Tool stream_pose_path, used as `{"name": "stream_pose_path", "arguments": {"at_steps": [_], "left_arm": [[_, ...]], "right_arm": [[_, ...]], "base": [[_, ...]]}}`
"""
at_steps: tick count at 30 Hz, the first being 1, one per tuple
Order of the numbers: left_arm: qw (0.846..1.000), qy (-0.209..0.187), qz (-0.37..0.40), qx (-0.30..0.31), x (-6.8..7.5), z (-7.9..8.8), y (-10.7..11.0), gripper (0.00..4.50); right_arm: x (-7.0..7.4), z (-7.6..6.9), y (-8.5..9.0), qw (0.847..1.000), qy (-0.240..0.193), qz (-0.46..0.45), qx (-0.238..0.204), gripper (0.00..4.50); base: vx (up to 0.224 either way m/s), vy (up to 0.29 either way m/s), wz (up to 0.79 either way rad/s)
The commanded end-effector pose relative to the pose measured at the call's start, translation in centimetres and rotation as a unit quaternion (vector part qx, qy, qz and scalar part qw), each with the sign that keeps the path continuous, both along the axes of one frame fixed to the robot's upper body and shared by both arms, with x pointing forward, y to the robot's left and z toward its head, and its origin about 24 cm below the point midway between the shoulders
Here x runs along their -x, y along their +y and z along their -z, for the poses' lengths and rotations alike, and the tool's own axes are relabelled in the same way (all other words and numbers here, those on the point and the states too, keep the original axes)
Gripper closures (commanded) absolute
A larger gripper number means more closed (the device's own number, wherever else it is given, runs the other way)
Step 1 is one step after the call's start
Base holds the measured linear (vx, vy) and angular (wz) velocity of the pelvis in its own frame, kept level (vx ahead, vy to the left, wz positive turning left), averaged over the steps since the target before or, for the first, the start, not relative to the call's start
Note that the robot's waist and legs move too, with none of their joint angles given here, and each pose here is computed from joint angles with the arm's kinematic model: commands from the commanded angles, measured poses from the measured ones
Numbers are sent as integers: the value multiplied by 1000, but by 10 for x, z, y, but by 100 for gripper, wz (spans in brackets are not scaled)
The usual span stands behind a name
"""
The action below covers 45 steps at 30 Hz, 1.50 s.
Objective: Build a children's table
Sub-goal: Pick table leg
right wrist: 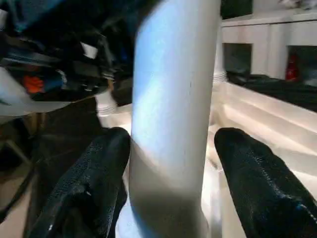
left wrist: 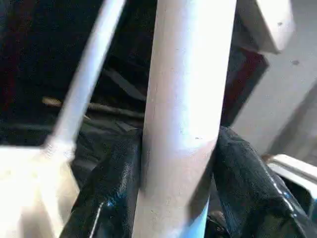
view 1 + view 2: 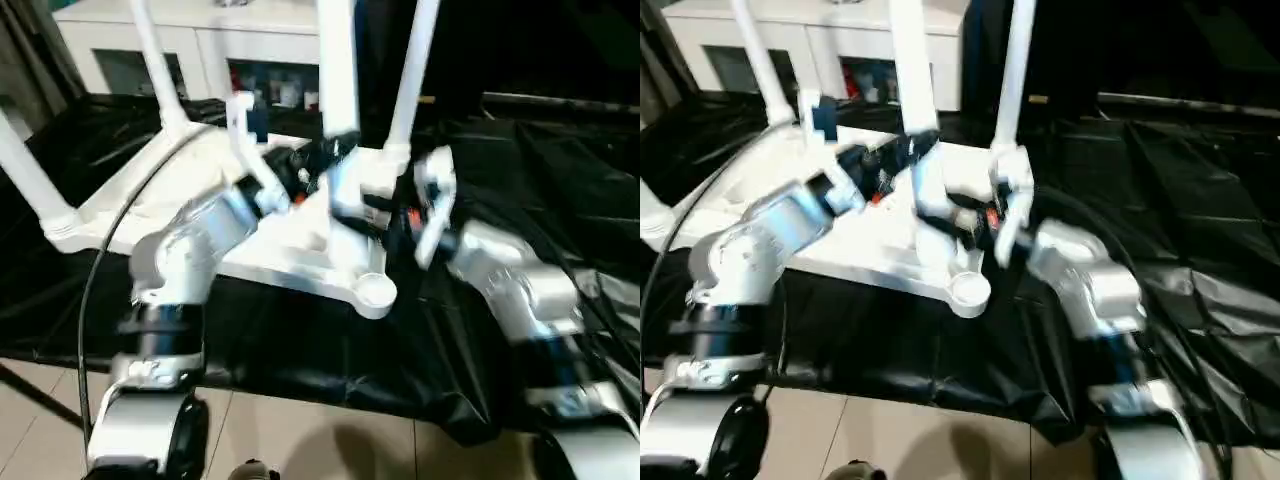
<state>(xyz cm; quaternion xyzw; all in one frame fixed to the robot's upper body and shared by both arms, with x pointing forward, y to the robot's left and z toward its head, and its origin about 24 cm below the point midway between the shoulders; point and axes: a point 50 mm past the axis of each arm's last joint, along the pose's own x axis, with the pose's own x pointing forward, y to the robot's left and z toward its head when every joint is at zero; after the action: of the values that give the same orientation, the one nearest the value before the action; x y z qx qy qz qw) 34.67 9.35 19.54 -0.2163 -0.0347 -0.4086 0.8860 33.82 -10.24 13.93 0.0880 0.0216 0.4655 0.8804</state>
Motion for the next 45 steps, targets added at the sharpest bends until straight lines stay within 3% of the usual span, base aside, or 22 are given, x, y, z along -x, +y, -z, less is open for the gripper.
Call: {"name": "stream_pose_path", "arguments": {"at_steps": [1, 4, 7, 15, 16, 20, 23, 28, 34, 35, 41, 42, 45], "left_arm": [[1000, -26, -3, -9, 3, -10, -7, 258], [1000, -31, 2, -3, 7, -12, -13, 259], [999, -33, 2, -1, 7, -12, -15, 259], [999, -33, -8, -15, 6, -9, -13, 259], [999, -31, -9, -20, 5, -8, -13, 203], [998, 23, 63, -3, 11, -1, -13, 169], [990, 28, 139, 0, 20, 2, -15, 143], [986, 33, 164, 14, 21, 0, -15, 143], [987, 46, 147, 40, 14, -4, -11, 191], [987, 47, 145, 43, 14, -4, -10, 217], [990, 49, 124, 43, 12, -2, -8, 247], [990, 49, 122, 43, 11, -2, -8, 249], [992, 41, 116, 30, 9, -4, -8, 250]], "right_arm": [[-3, 2, -1, 1000, 4, 21, 4, 169], [-6, 8, 5, 999, 13, 44, 2, 176], [-10, 11, 7, 997, 17, 70, 1, 215], [-9, 6, 5, 998, 3, 56, 3, 248], [-8, 5, 4, 999, 0, 47, 2, 250], [12, 1, 2, 997, -11, -78, -9, 252], [21, 4, -2, 991, 6, -137, -1, 253], [24, 7, -6, 986, 15, -164, 2, 254], [23, 8, -10, 984, 25, -178, -3, 254], [23, 8, -10, 984, 25, -178, -4, 254], [22, 9, -10, 984, 16, -176, 4, 254], [21, 9, -9, 986, 14, -169, 5, 198], [20, 9, -10, 986, 28, -164, -7, 178]], "base": [[0, 0, 0], [0, 0, 0], [0, 0, 0], [0, 0, 0], [0, 0, 0], [0, 0, 0], [0, 0, 0], [0, 0, 0], [0, 0, 0], [0, 0, 0], [0, 0, 0], [0, 0, 0], [0, 0, 0]]}}
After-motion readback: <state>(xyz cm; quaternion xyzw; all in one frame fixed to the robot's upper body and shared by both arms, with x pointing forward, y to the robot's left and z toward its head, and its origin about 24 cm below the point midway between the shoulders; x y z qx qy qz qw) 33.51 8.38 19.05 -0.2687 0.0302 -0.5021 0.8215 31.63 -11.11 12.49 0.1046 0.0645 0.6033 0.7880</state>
